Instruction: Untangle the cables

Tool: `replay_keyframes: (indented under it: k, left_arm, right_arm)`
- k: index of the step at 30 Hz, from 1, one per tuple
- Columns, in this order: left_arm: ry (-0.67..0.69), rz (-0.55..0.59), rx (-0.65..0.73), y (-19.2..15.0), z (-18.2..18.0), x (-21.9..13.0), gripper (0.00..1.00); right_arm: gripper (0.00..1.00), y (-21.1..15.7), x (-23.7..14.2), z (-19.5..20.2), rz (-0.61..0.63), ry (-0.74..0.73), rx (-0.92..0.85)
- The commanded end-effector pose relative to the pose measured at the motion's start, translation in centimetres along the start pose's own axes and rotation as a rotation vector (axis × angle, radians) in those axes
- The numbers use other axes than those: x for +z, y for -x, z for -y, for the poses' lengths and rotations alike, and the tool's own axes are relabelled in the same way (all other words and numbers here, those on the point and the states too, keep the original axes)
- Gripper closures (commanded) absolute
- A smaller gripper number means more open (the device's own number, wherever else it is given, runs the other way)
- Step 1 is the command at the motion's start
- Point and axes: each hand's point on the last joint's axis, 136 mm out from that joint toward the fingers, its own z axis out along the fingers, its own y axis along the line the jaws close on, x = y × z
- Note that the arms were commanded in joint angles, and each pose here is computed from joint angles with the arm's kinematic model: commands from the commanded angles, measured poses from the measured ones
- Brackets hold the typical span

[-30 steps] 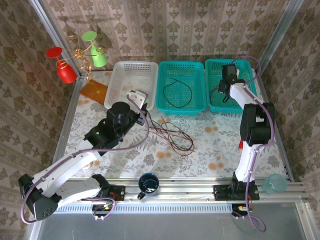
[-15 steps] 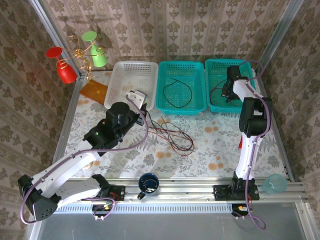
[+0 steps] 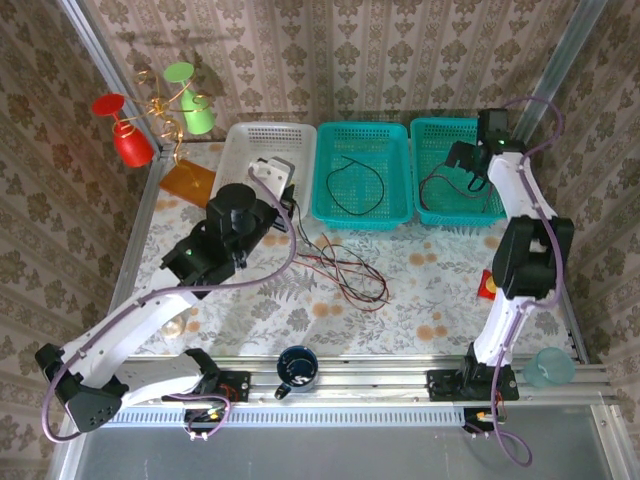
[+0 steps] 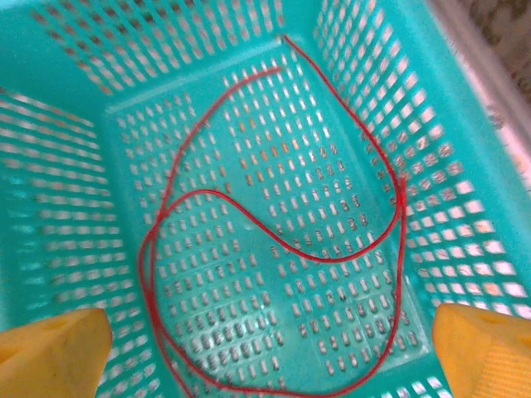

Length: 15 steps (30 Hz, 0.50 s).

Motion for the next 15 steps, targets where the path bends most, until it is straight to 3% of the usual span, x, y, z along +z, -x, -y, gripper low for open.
replay_keyframes:
  k: [1,8,15]
  left_arm:
    - [-0.017,0.073,0.005,3.1,0.2,-0.2,1.0]
    - [-0.092,0.102,0.024,7.9,1.2,1.2,1.0]
    - [-0.138,0.241,0.063,15.1,1.7,2.0,1.0]
  right_arm:
    - [0.0,0.0,-3.1,-0.2,0.041,0.048,0.007]
    - [0.0,-2.8,-8.4,-1.5,0.2,0.136,0.037]
    - [0.0,-7.2,-10.8,-3.3,0.192,0.233,0.053]
